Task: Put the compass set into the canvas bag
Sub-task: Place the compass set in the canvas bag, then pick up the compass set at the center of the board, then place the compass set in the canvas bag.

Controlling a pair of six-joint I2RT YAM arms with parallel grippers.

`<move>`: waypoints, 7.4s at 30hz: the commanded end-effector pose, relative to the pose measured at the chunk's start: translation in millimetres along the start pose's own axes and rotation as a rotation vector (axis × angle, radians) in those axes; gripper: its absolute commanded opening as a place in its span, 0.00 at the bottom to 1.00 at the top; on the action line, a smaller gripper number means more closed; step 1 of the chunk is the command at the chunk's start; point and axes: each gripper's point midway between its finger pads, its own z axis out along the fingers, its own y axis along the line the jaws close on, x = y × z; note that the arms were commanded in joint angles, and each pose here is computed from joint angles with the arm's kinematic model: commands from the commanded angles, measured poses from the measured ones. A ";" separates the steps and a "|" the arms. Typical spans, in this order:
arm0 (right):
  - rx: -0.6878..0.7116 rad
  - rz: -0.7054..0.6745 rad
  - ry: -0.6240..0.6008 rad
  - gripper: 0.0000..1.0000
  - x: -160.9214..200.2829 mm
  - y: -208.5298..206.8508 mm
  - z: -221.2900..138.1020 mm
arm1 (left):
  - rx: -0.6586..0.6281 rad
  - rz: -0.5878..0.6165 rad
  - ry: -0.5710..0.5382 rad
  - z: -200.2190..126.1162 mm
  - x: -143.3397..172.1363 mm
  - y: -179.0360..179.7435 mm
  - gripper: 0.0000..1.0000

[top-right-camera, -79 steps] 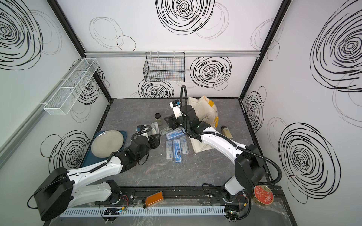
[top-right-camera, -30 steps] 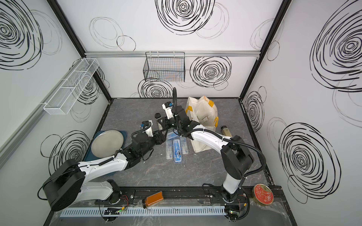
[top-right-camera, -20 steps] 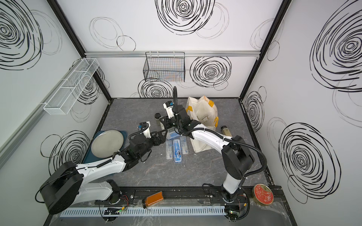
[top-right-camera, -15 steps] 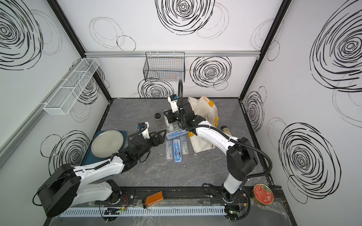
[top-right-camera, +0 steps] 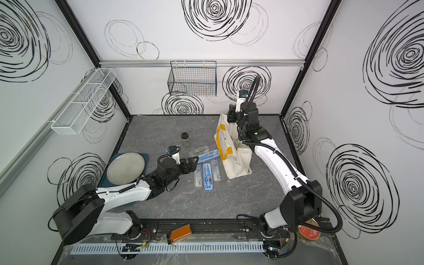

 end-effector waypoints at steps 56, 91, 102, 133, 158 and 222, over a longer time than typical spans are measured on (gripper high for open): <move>-0.237 -0.031 0.066 0.50 68.0 59.0 -48.3 | -0.520 0.257 0.376 24.0 100.5 41.1 0.90; -0.465 -0.046 0.103 0.51 67.1 132.8 -48.4 | -0.434 0.120 0.230 11.6 78.6 63.6 0.38; -0.638 -0.029 0.205 0.51 97.4 198.7 -41.4 | -0.050 0.029 -0.116 -29.6 2.2 12.4 0.39; -0.933 0.138 0.454 0.36 175.4 281.9 -58.6 | 0.063 0.002 -0.315 -51.7 -51.4 -2.5 0.42; -0.858 0.109 0.449 0.04 177.4 275.3 -45.5 | 0.058 0.014 -0.304 -51.9 -50.6 -1.9 0.99; -0.002 0.015 0.170 0.40 72.5 -11.2 4.7 | -0.223 0.350 0.231 11.1 61.5 -13.6 0.99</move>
